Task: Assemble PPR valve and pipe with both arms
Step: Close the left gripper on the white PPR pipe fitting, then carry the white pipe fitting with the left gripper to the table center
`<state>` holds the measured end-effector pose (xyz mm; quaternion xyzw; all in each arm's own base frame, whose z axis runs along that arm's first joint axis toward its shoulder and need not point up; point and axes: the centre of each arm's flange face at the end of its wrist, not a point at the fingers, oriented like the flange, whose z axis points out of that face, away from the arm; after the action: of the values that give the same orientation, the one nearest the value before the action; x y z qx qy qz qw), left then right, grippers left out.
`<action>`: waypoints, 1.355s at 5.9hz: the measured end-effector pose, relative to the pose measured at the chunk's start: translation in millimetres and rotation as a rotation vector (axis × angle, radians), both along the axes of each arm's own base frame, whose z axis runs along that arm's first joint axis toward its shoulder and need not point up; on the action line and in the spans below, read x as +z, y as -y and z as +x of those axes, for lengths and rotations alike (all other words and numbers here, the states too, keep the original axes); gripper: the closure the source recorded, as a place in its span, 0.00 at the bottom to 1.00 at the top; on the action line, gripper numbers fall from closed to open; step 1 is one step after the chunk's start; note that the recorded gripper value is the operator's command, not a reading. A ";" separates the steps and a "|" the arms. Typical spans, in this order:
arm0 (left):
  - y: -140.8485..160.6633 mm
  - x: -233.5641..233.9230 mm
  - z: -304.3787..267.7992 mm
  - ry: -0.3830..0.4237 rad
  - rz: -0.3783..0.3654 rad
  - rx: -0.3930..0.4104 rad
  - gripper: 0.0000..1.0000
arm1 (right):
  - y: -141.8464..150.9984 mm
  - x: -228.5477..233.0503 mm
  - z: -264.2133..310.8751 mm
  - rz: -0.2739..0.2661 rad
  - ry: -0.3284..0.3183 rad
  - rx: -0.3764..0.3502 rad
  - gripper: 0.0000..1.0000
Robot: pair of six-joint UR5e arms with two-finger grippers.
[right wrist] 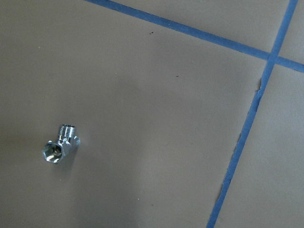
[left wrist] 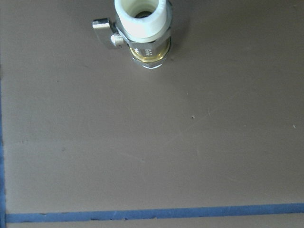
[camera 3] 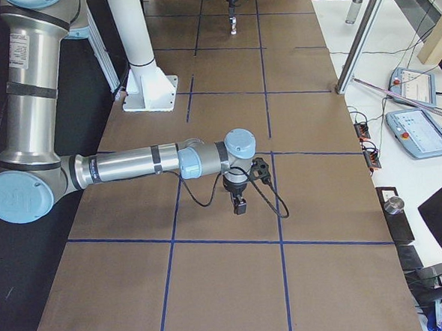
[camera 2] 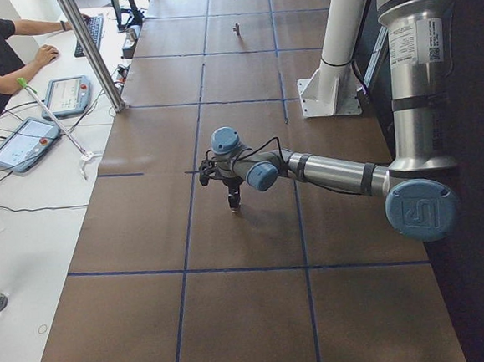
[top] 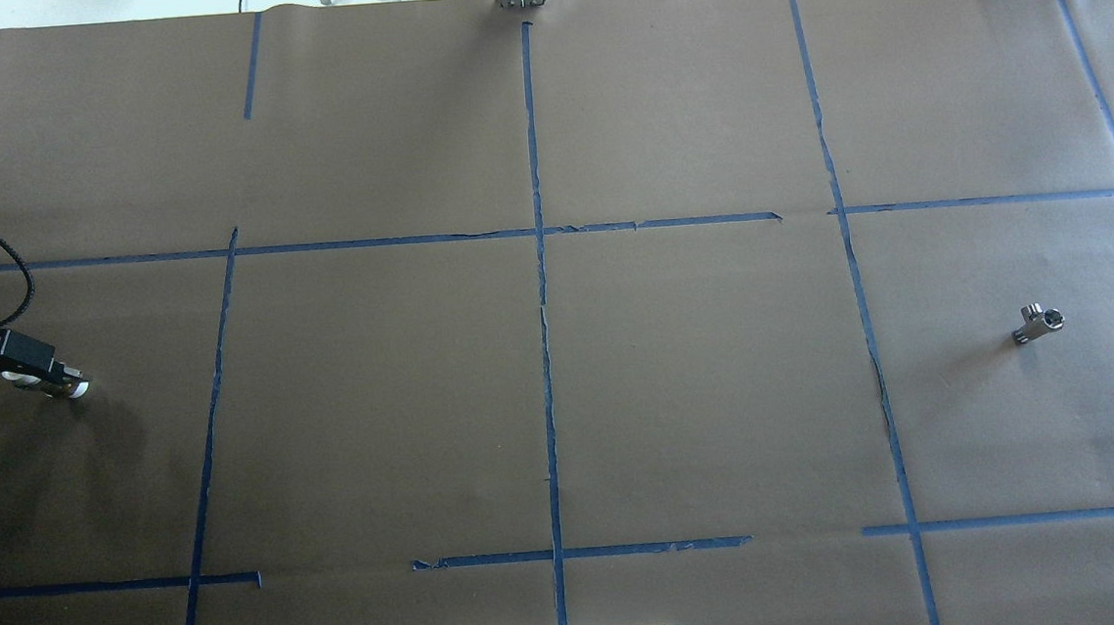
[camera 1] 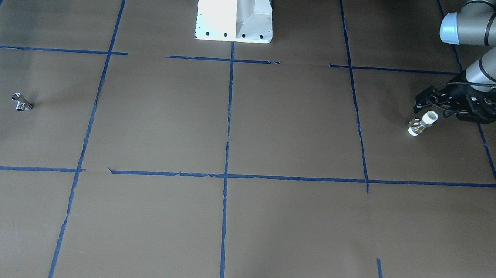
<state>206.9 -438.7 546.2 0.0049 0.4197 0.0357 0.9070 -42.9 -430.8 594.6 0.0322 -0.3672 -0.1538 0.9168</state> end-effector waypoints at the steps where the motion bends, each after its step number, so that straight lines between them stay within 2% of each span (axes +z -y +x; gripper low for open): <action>1: 0.6 0.7 0.6 0.001 0.000 0.001 0.25 | 0.2 -0.1 0.0 -0.001 0.000 0.001 0.00; 3: 1.1 1.2 0.2 0.002 0.001 0.000 0.42 | 0.7 -2.1 -0.2 0.003 0.001 0.002 0.00; 5: 2.0 2.1 -1.0 0.015 0.009 -0.009 0.83 | 0.8 -2.2 -0.2 0.003 0.001 0.002 0.00; 6: 3.3 2.6 -2.0 0.026 0.018 -0.019 0.97 | 0.4 -1.1 -0.1 0.001 0.000 0.002 0.00; 8: 3.4 0.1 -2.7 0.029 0.022 -0.024 1.00 | 0.2 -0.4 -0.2 -0.003 0.002 0.002 0.00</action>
<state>204.3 -442.1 546.3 0.0196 0.4060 0.0295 0.9132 -43.1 -431.0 594.2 0.0316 -0.3683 -0.1524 0.9166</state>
